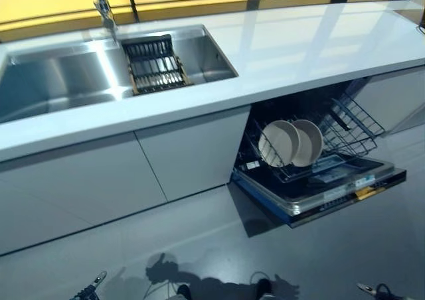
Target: Take plates into dishwasher
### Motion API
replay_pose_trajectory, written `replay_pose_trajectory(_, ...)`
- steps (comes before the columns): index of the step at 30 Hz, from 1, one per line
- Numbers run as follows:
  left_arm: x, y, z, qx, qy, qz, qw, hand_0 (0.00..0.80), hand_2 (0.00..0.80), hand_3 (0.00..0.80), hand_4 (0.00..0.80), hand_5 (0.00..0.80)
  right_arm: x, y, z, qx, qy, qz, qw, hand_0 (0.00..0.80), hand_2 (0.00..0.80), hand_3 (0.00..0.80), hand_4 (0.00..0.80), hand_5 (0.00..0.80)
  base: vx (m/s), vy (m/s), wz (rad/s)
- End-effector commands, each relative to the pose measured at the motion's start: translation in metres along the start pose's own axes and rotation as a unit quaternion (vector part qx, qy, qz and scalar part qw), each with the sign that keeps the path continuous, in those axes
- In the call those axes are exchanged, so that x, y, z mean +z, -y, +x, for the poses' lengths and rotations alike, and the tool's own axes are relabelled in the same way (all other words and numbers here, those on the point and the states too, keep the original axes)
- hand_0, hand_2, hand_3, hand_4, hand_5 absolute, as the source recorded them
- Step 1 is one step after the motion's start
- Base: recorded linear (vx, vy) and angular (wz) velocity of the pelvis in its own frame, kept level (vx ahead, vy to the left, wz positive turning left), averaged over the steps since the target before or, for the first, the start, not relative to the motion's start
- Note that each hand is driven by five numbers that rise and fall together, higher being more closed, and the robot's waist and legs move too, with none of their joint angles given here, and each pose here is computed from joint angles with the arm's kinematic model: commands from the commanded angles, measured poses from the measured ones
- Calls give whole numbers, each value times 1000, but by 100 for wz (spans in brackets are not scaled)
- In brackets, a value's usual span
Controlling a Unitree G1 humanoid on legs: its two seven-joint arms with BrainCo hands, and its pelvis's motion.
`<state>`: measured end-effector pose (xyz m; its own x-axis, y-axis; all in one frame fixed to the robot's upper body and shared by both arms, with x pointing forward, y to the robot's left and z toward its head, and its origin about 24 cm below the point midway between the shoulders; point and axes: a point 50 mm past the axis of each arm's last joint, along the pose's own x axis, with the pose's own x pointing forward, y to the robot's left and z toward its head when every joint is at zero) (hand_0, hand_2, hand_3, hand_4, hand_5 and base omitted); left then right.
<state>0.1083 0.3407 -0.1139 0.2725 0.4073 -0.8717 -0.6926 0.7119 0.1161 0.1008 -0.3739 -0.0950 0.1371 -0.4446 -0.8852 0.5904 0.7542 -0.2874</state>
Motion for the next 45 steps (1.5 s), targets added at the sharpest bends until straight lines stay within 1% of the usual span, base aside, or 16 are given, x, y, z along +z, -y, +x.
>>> replay_pose_trajectory(1,-6,16,1,-18,0,-29,999,0,0,0,0,0,21,6,-4,-17,35,60,997,0,0,0,0,0,-175,-275,11)
replay_pose_trajectory(5,-7,26,0,-32,1,-23,999,0,0,0,0,0,39,-3,-9,6,57,118,991,0,0,0,0,0,-122,-133,1)
replay_pose_trajectory(9,-14,27,1,-39,4,-19,999,0,0,0,0,0,52,-8,-12,33,85,197,976,0,0,0,0,0,-67,-42,4)
replay_pose_trajectory(11,-15,29,0,-44,3,-23,999,0,0,0,0,0,58,-10,-13,45,96,232,967,0,0,0,0,0,-62,-11,11)
replay_pose_trajectory(12,-16,31,0,-48,4,-26,999,0,0,0,0,0,65,-14,-15,60,106,268,956,0,0,0,0,0,-91,-1,13)
replay_pose_trajectory(15,-20,36,0,-55,0,-36,998,0,0,0,0,0,82,-21,-21,87,129,310,938,0,0,0,0,0,-93,5,14)
replay_pose_trajectory(20,-33,42,0,-68,-9,-47,997,0,0,0,0,0,109,-31,-33,134,163,365,907,0,0,0,0,0,-44,8,13)
replay_pose_trajectory(23,-40,46,-1,-83,-17,-52,995,0,0,0,0,0,125,-27,-40,119,187,340,914,0,0,0,0,0,-24,11,11)
replay_pose_trajectory(28,-48,56,-3,-100,-24,-60,993,0,0,0,0,0,168,-28,-66,148,226,374,887,0,0,0,0,0,-45,21,13)
replay_pose_trajectory(32,-52,57,-4,-102,-30,-63,992,0,0,0,0,0,205,-38,-95,217,260,413,846,0,0,0,0,0,-42,25,9)
replay_pose_trajectory(36,-57,53,-4,-97,-34,-63,993,0,0,0,0,0,234,-54,-126,323,287,458,777,0,0,0,0,0,-39,14,10)
replay_pose_trajectory(37,-60,52,-4,-95,-35,-61,993,0,0,0,0,0,242,-61,-135,359,295,461,756,0,0,0,0,0,-28,8,6)
replay_pose_trajectory(39,-62,50,-4,-94,-38,-56,993,0,0,0,0,0,254,-71,-152,404,312,457,729,0,0,0,0,0,-14,3,2)
replay_pose_trajectory(40,-63,49,-5,-95,-38,-52,993,0,0,0,0,0,263,-79,-167,438,324,454,705,0,0,0,0,0,0,0,0)
replay_pose_trajectory(41,-63,49,-5,-95,-38,-52,993,0,0,0,0,0,264,-81,-168,443,324,453,703,0,0,0,0,0,-19,-8,-3)
replay_pose_trajectory(45,-62,50,-5,-100,-37,-43,993,0,0,0,0,0,287,-104,-215,524,354,429,645,0,0,0,0,0,-15,-6,-5)
